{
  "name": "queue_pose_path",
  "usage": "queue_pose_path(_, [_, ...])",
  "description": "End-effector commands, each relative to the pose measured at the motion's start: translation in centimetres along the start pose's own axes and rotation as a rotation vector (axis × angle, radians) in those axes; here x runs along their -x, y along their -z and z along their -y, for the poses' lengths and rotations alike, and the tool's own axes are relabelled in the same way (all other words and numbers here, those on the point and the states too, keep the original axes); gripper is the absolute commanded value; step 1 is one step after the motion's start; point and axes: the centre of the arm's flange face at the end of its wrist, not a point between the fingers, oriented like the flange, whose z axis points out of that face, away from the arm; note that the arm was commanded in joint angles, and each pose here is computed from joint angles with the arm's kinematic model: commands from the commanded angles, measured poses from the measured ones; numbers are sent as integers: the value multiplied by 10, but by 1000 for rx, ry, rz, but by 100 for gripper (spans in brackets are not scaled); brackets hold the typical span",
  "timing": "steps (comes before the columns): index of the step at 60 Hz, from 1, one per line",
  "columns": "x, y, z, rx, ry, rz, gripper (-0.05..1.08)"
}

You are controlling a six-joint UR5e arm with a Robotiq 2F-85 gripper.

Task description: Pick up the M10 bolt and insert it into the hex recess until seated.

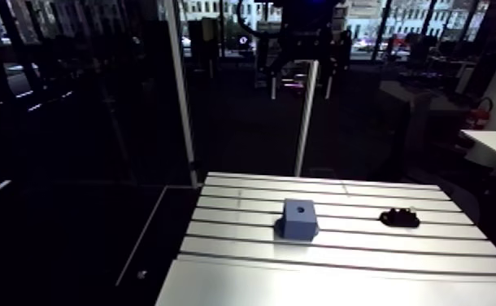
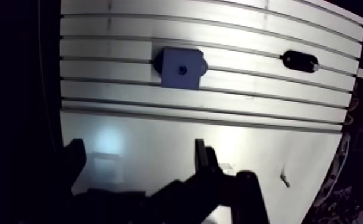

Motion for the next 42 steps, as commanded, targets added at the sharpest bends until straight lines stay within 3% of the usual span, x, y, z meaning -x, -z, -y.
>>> queue_pose_path(1, [1,1,-6,11,3,-6,1])
queue_pose_path(17, [-4,-6,-56,9,-6,2,1])
queue_pose_path(25, [-6,-8,-101,20,-4,-53,1])
queue_pose_path(37, [-7,-20,-132,35,32,-93,1])
queue_pose_path(42, [-9,-26,-150,49,30,-126,1])
